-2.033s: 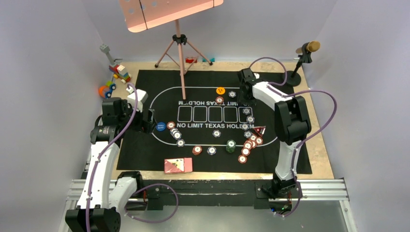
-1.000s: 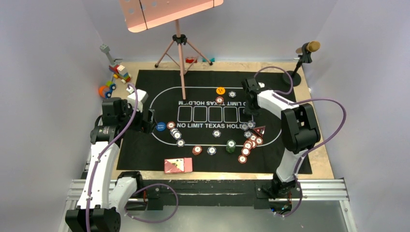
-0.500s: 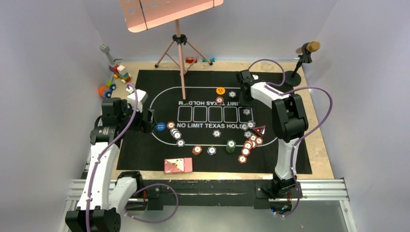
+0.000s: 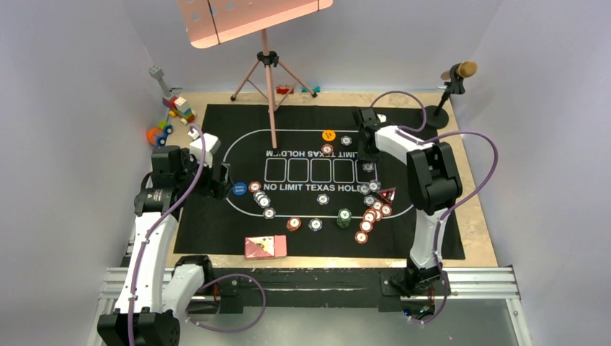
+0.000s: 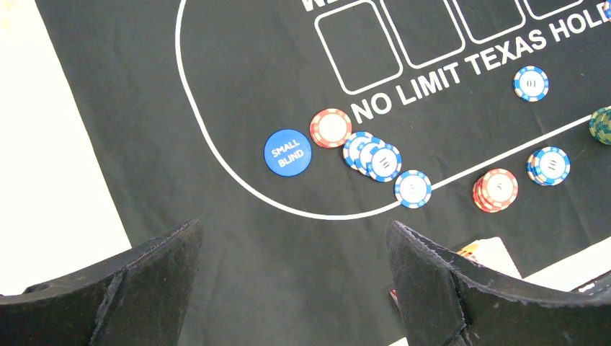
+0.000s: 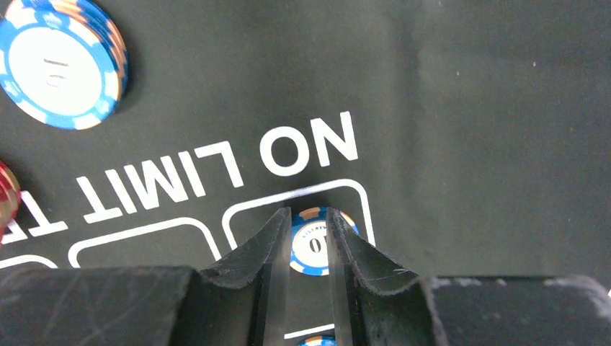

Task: Distribute texas hold em gaming equipment

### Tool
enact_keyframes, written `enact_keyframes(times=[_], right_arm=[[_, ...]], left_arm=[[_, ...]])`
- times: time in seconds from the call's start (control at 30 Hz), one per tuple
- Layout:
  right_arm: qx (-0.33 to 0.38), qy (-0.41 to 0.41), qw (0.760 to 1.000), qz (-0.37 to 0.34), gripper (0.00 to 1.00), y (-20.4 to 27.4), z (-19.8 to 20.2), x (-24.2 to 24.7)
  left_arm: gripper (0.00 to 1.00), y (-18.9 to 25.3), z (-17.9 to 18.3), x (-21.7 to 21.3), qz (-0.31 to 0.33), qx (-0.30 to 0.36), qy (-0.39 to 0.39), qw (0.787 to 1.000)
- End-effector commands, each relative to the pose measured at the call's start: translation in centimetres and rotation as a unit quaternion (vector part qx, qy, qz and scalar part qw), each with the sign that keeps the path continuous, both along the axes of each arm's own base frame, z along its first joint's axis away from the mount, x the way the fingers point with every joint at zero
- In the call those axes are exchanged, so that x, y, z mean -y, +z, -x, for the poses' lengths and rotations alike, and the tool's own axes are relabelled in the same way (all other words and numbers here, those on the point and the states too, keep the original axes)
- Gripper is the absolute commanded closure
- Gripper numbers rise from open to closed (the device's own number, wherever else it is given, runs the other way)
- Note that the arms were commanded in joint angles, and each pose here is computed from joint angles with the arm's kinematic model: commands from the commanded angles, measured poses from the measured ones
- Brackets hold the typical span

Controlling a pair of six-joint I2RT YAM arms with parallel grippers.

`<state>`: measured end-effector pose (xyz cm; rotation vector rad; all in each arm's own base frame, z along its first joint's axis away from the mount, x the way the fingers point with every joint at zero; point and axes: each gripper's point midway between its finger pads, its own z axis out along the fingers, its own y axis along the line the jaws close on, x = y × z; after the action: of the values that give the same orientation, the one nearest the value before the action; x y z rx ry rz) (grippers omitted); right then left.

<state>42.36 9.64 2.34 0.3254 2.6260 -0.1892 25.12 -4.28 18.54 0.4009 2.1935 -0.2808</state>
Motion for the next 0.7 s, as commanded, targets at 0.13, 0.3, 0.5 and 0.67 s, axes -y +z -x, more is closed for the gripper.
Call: enact_keyframes(times=[0.13, 0.3, 0.5, 0.67], right_arm=[[-0.046, 0.008, 0.999, -0.003, 0.74, -0.8, 5.4, 0.6], [-0.063, 0.017, 0.998, -0.002, 0.75, -1.1, 8.6, 0.6], [-0.077, 0.008, 0.997, -0.001, 0.76, -1.5, 11.8, 1.5], [-0.065, 0.005, 0.998, 0.003, 0.76, -0.5, 11.7, 1.7]], left_arm=[[0.0, 0.6, -0.3, -0.1, -0.004, 0.021, -0.004, 1.0], [0.0, 0.6, -0.2, 0.0, -0.003, 0.02, -0.007, 1.0], [0.0, 0.6, -0.1, 0.1, -0.002, 0.021, -0.008, 1.0], [0.0, 0.6, -0.2, 0.1, -0.002, 0.021, -0.008, 1.0]])
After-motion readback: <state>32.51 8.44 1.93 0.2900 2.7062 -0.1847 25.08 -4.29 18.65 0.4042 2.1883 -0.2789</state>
